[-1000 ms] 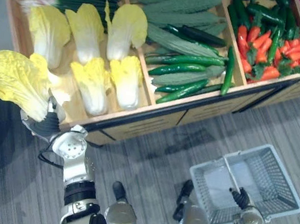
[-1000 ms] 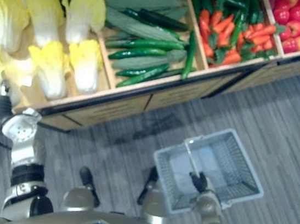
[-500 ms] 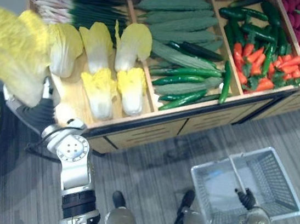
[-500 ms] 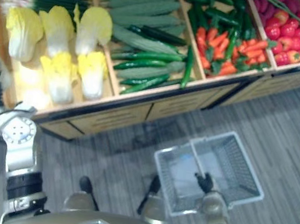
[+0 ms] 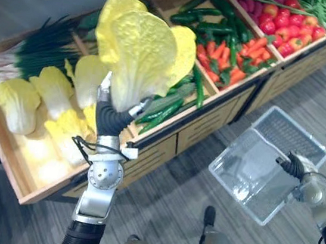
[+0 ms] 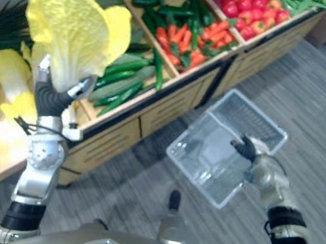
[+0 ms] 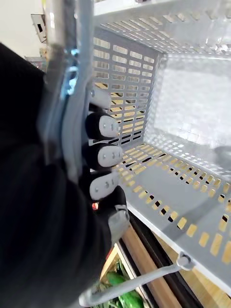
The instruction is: Pick vegetable in the basket
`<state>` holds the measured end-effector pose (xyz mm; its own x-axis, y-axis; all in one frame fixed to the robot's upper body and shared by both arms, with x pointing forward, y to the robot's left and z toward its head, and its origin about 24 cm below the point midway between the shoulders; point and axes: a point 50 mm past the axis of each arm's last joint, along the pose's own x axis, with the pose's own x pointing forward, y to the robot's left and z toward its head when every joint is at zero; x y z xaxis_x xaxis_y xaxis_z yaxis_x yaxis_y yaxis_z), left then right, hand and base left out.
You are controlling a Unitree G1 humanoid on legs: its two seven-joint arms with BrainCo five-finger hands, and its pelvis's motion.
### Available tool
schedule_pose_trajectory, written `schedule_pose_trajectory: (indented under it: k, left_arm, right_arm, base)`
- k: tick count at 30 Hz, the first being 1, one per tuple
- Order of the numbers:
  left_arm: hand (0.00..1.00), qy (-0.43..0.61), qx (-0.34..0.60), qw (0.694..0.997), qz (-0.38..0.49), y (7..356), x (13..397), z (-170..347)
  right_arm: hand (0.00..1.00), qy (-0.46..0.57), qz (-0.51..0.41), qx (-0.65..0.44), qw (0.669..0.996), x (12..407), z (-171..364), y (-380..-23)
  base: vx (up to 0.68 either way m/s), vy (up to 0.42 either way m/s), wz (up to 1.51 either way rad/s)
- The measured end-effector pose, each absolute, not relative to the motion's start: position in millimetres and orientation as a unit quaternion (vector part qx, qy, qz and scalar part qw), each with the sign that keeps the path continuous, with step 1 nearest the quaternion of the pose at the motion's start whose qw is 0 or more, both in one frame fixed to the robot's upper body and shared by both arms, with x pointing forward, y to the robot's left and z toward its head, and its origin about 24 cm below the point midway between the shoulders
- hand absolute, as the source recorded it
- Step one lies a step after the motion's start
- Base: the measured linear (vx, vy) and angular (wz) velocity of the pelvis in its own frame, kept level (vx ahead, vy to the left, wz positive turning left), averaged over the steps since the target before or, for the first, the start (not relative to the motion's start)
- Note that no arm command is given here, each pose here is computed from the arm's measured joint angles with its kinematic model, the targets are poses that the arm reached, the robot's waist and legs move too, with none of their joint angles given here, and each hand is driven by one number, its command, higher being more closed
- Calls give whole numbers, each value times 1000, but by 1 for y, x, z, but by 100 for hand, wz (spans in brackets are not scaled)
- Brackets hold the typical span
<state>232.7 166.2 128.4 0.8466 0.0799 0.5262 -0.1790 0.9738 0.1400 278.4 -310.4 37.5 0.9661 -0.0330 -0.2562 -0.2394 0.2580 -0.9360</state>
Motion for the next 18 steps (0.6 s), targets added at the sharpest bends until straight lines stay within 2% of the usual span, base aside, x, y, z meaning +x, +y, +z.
schedule_pose_trajectory:
  k: [3,8,10,18]
  left_arm:
    - [100,-266,94,959,9,161,232,128]
    - [100,-266,73,953,-126,133,227,130]
    - [100,-268,72,936,-214,116,223,134]
    - [100,-280,64,881,-375,82,208,141]
  right_arm:
    - [100,79,86,-631,767,288,51,-301]
    - [100,62,127,-644,752,288,53,-289]
    - [100,40,149,-650,744,289,56,-276]
    - [100,-41,193,-661,724,291,77,-244]
  base:
    - [-61,34,-50]
    - [-81,18,-43]
    - [-91,-29,-47]
    - [-82,-35,-31]
